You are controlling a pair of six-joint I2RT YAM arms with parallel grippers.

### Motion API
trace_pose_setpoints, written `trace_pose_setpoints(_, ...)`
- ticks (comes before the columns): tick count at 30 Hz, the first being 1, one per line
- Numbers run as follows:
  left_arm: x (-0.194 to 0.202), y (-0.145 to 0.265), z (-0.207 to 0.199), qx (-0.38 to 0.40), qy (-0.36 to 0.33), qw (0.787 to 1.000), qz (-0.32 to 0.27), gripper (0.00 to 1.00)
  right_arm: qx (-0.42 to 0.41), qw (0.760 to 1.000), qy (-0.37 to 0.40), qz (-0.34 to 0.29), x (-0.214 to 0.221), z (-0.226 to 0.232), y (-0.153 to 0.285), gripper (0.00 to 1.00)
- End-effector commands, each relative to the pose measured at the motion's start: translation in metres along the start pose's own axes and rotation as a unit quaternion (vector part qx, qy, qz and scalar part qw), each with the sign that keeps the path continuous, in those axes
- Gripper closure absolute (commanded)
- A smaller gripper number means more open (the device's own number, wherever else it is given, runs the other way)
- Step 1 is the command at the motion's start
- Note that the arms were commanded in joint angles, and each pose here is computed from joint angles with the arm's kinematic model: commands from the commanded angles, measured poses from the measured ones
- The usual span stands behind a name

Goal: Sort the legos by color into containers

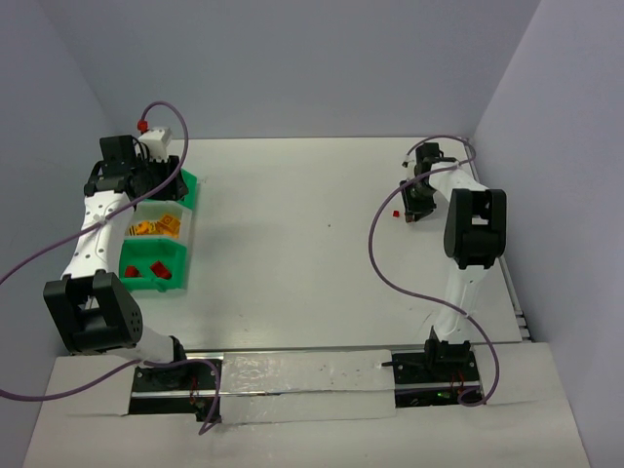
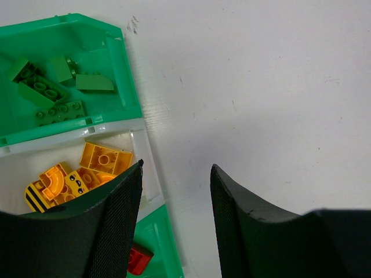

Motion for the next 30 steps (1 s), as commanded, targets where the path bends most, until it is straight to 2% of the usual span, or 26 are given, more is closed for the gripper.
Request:
trace_pose_setpoints(1,-0.025,0.006,-0.001,0.006,-0.006,0.999,-0.034,0.44,-0.005,1.0,0.004,-0.015,-0.014,-0.001,0.001,0.64)
trace_pose_setpoints(2,-0.026,0.006,-0.001,0.006,-0.006,0.999,-0.034,0.44,-0.005,1.0,0.004,-0.016,-0.014,-0.001,0.001,0.64)
trace_pose_setpoints(5,-0.025,0.005,-0.002,0.008,-0.004,0.999,-0.034,0.44,-0.011,1.0,0.006,-0.018,-0.015,0.0,0.001,0.77)
trace_pose_setpoints(11,-0.026,0.004,-0.007,0.021,0.004,0.999,-0.04,0.44,-0.024,0.999,0.015,-0.022,-0.011,0.005,0.011,0.94)
trace_pose_setpoints(14,-0.031,0.006,-0.012,0.035,0.008,0.998,-0.049,0.43,-0.034,0.998,0.025,-0.039,-0.013,0.008,0.03,1.0)
trace_pose_setpoints(17,-0.039,0.01,-0.021,0.059,0.013,0.996,-0.064,0.41,-0.066,0.995,0.038,-0.069,-0.019,0.021,0.058,1.0)
trace_pose_setpoints(19,-0.049,0.016,-0.037,0.103,0.023,0.991,-0.086,0.38,-0.098,0.989,0.052,-0.094,-0.026,0.038,0.08,1.0)
trace_pose_setpoints(23,-0.062,0.024,-0.072,0.208,0.09,0.968,-0.102,0.33,-0.179,0.969,0.105,-0.135,-0.032,0.097,0.126,1.0)
trace_pose_setpoints(27,-0.059,0.026,-0.097,0.283,0.154,0.943,-0.087,0.28,-0.252,0.942,0.16,-0.153,-0.023,0.168,0.158,1.0)
trace_pose_setpoints(30,-0.057,0.027,-0.12,0.335,0.17,0.923,-0.079,0.24,-0.309,0.916,0.205,-0.155,-0.007,0.225,0.18,1.0)
Point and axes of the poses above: each gripper's point midway between its finger pads, its own y axis back along the fingers, its own z axis along the line the jaws close on, x = y × z, the point moved 1 cm from there along y, back along the fingers, and after that the axes turned 7 degrees about -y, right-handed, at the moved point
